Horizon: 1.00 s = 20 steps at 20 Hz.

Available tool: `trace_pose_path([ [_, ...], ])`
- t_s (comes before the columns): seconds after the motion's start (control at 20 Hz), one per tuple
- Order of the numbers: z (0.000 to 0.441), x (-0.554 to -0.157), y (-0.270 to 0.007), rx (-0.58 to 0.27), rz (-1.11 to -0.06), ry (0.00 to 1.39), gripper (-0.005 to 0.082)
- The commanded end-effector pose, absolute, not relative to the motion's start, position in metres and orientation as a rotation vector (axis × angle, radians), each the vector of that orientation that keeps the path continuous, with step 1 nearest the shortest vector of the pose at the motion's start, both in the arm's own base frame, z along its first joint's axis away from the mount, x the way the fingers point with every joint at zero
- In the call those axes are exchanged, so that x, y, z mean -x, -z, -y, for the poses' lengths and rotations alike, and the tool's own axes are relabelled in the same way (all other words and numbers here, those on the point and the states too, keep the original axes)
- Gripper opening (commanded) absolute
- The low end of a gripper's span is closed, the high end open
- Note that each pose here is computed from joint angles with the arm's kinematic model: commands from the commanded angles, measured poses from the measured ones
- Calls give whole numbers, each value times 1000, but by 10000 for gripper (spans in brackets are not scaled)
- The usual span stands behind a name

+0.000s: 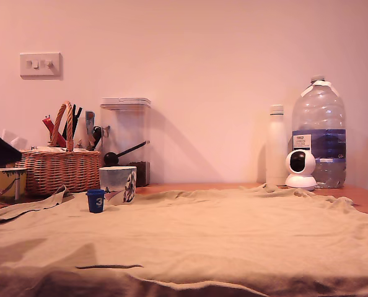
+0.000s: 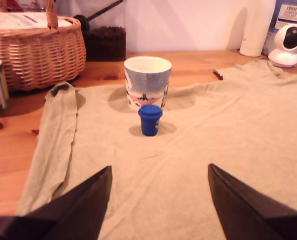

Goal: Pick up the coffee capsules on the table and drop them inside the coffee cup

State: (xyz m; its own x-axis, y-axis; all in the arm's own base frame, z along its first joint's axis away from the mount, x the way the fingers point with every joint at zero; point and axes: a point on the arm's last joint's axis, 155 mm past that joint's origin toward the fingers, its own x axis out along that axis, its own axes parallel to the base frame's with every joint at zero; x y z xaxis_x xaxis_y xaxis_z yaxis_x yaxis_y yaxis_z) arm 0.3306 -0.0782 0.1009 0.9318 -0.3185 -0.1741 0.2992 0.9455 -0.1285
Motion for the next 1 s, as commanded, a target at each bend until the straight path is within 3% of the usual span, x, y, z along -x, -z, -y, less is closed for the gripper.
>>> trace_pose_path([
  [0.0, 80, -332, -98, 92, -190, 322, 554],
  [0.95, 120, -407, -55, 54, -232, 404, 554],
])
